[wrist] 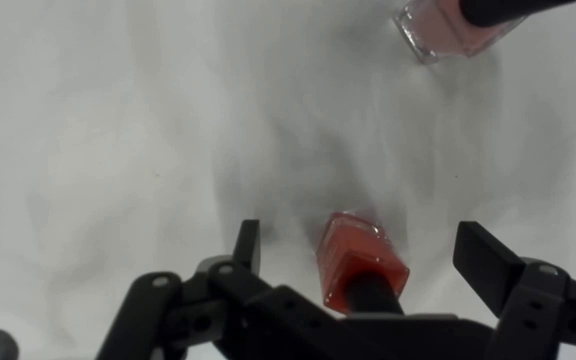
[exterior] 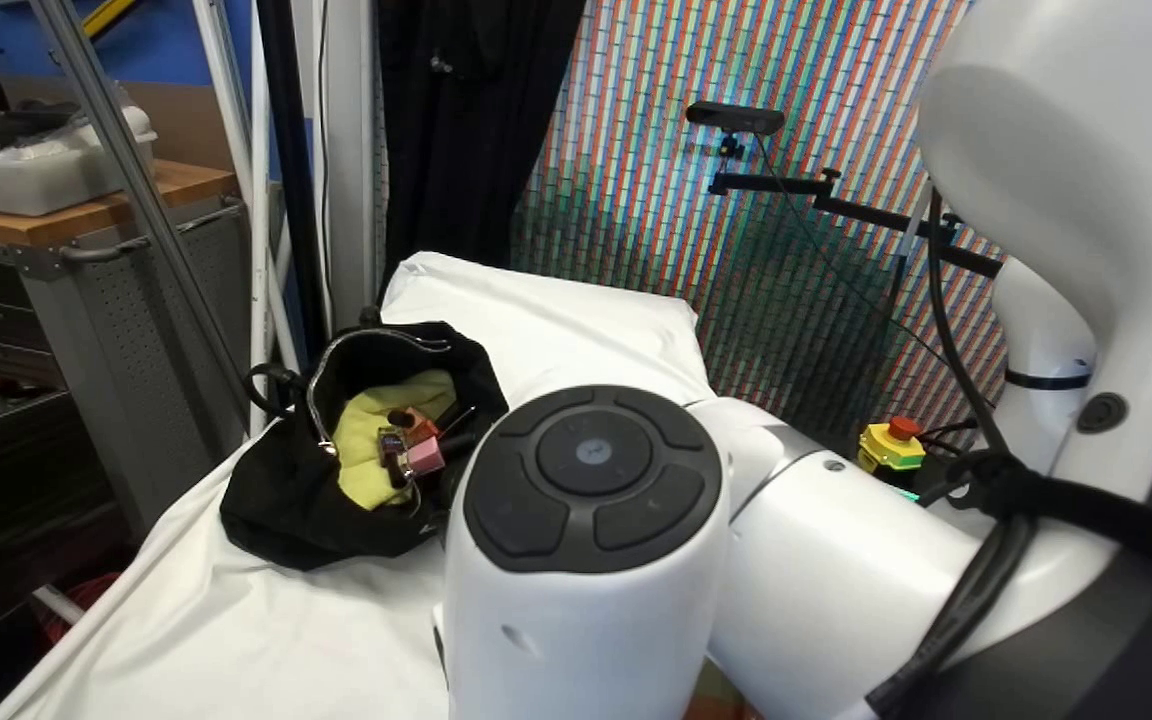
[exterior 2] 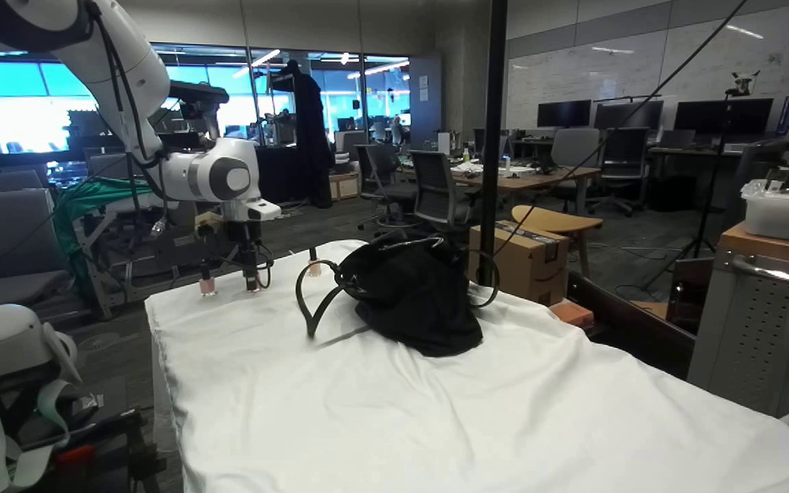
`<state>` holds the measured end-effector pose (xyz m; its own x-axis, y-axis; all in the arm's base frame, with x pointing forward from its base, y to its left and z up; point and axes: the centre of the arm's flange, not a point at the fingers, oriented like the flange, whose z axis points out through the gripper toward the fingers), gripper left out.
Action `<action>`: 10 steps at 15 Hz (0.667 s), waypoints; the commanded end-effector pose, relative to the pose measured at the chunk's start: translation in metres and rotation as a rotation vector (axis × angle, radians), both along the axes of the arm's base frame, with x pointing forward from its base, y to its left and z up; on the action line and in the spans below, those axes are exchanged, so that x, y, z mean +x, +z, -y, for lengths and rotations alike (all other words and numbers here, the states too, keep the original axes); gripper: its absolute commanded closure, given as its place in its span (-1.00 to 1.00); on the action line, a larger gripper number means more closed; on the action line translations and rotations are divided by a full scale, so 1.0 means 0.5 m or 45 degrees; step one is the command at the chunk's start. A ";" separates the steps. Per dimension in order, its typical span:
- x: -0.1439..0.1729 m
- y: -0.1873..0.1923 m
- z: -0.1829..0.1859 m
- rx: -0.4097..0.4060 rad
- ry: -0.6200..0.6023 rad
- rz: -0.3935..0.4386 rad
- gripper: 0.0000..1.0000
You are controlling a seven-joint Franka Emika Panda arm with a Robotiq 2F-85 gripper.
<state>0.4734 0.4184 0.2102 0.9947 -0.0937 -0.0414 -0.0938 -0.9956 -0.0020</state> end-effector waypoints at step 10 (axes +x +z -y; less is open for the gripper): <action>0.015 0.011 0.036 0.014 -0.019 0.025 0.54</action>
<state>0.4807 0.4107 0.2100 0.9934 -0.1088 -0.0350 -0.1090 -0.9940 -0.0021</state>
